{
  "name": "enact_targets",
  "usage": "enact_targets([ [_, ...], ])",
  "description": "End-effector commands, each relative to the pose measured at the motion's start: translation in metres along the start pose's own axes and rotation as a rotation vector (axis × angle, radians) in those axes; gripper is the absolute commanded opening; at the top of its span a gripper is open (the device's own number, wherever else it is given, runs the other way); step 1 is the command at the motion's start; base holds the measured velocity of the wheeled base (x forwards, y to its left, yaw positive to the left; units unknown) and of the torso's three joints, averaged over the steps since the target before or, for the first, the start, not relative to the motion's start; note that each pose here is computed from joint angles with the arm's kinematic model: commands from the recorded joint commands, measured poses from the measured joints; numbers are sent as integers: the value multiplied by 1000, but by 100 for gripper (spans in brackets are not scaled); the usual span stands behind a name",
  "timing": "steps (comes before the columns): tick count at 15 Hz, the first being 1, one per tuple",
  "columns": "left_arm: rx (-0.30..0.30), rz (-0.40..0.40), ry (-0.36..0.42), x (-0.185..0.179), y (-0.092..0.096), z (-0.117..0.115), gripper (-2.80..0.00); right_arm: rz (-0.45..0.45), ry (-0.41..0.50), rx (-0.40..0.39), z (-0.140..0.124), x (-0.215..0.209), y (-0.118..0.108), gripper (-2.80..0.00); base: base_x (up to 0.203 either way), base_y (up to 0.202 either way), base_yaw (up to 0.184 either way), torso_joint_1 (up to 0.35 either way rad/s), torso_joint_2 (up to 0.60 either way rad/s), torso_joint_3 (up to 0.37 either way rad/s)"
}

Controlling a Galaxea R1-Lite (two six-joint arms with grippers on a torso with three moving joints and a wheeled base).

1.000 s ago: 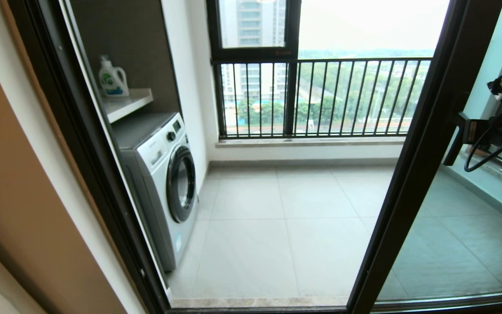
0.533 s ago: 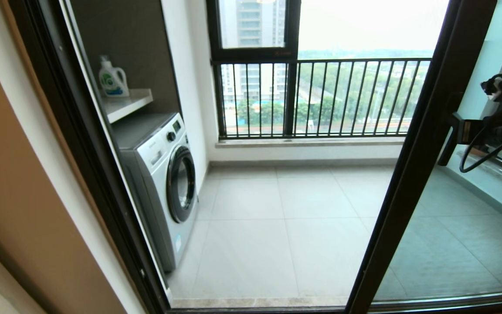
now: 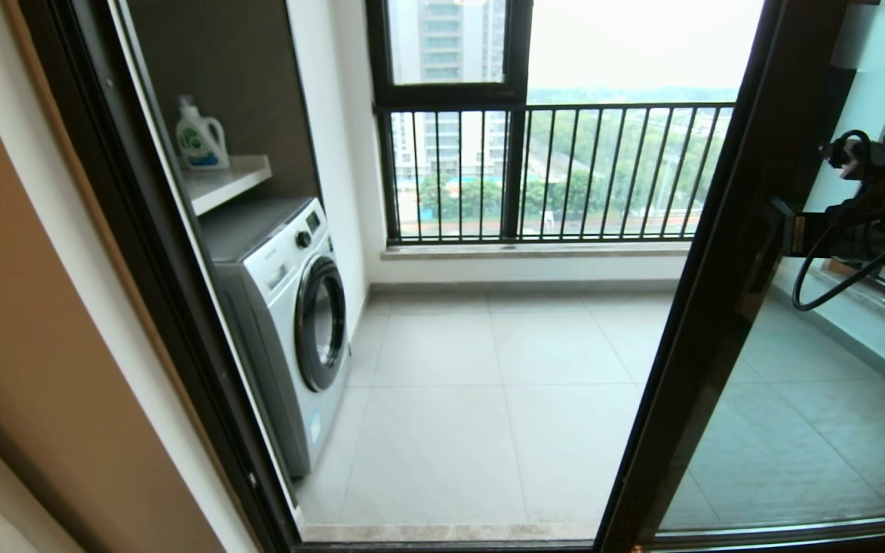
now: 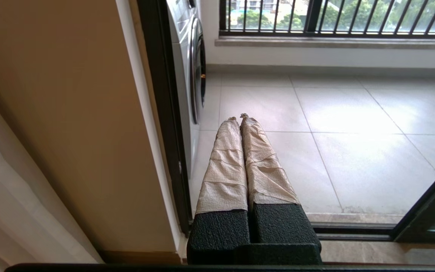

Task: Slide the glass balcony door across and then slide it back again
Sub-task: Close the slid door

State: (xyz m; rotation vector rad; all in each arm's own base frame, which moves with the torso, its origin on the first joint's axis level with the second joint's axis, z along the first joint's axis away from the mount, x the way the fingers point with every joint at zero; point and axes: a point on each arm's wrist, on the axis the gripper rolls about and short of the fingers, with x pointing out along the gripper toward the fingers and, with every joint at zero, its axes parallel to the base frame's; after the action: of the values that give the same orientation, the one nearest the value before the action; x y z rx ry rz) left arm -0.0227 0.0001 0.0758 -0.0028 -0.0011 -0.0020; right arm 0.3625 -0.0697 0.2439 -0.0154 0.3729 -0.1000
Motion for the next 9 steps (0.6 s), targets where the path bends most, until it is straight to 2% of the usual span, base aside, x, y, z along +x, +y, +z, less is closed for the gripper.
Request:
enact_targets([
  [1,0,0,0,0,0,0,-280,-3,-14,-3,3,-5,2,-280,0,0,0,0,0,0],
  [5,0,0,0,0,0,0,-280,13,-17,-9,4,-7,8,-280,0,0,0,0,0,0],
  [9,0,-1,0,0,0,0,-280,40,-65,-26,5,-4,23,-280,0,0,0,0,0,0],
])
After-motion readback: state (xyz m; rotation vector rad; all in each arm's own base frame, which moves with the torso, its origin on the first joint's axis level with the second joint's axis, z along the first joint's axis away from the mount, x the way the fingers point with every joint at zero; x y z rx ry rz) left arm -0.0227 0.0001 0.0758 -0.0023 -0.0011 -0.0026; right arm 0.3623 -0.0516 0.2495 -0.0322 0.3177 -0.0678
